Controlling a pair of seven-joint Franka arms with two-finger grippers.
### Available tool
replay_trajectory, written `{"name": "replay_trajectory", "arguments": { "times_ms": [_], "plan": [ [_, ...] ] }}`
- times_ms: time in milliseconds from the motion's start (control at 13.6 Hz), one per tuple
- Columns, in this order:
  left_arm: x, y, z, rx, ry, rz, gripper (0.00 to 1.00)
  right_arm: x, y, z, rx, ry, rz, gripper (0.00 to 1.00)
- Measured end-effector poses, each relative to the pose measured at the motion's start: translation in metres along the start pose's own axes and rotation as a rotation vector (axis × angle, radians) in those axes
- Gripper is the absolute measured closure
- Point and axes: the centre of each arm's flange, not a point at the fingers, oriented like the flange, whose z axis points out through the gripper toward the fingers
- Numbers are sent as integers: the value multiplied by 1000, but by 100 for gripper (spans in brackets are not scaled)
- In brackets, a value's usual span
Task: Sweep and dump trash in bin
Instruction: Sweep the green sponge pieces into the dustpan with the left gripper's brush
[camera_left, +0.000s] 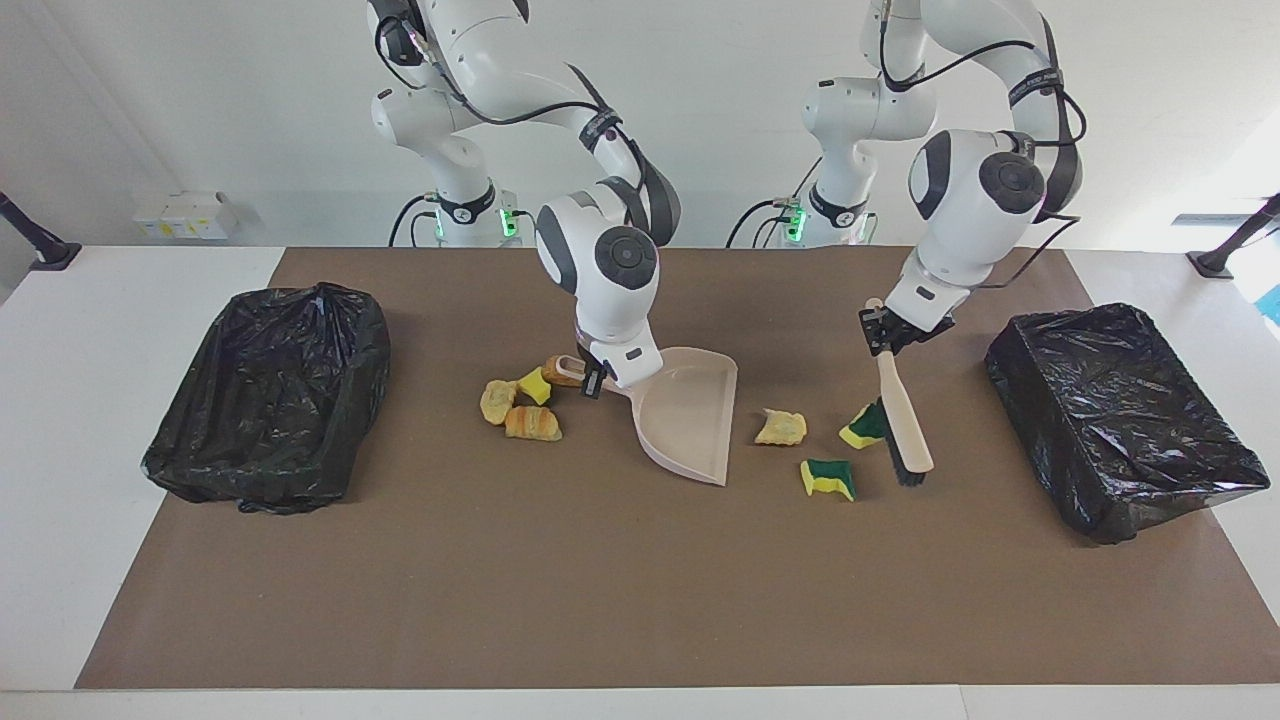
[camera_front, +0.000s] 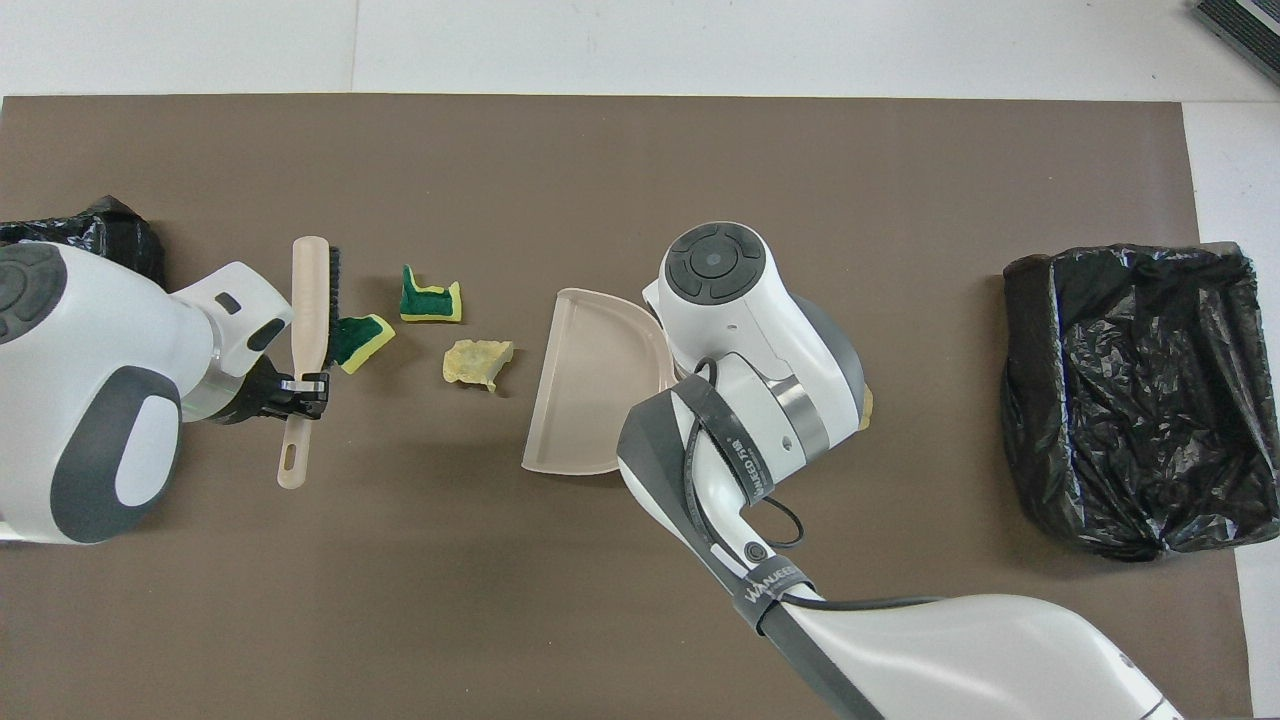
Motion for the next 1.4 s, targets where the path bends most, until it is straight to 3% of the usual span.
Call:
{"name": "replay_trajectory", "arguments": {
  "times_ms": [368,735,1029,1397],
  "plan": [
    [13,-11,32,-6,25,8,74,-1,1,0,-4,-4,-1,68],
    [13,66,72,-3,26,106,74,-1,1,0,-5,-5,-1,68],
    [-22,161,78,2,24,108,74,-1,0,0,-5,-5,-1,68],
    [-88,265,78,-46,-1,147,74,-1,0,0,-5,-6,-1,68]
  ]
}}
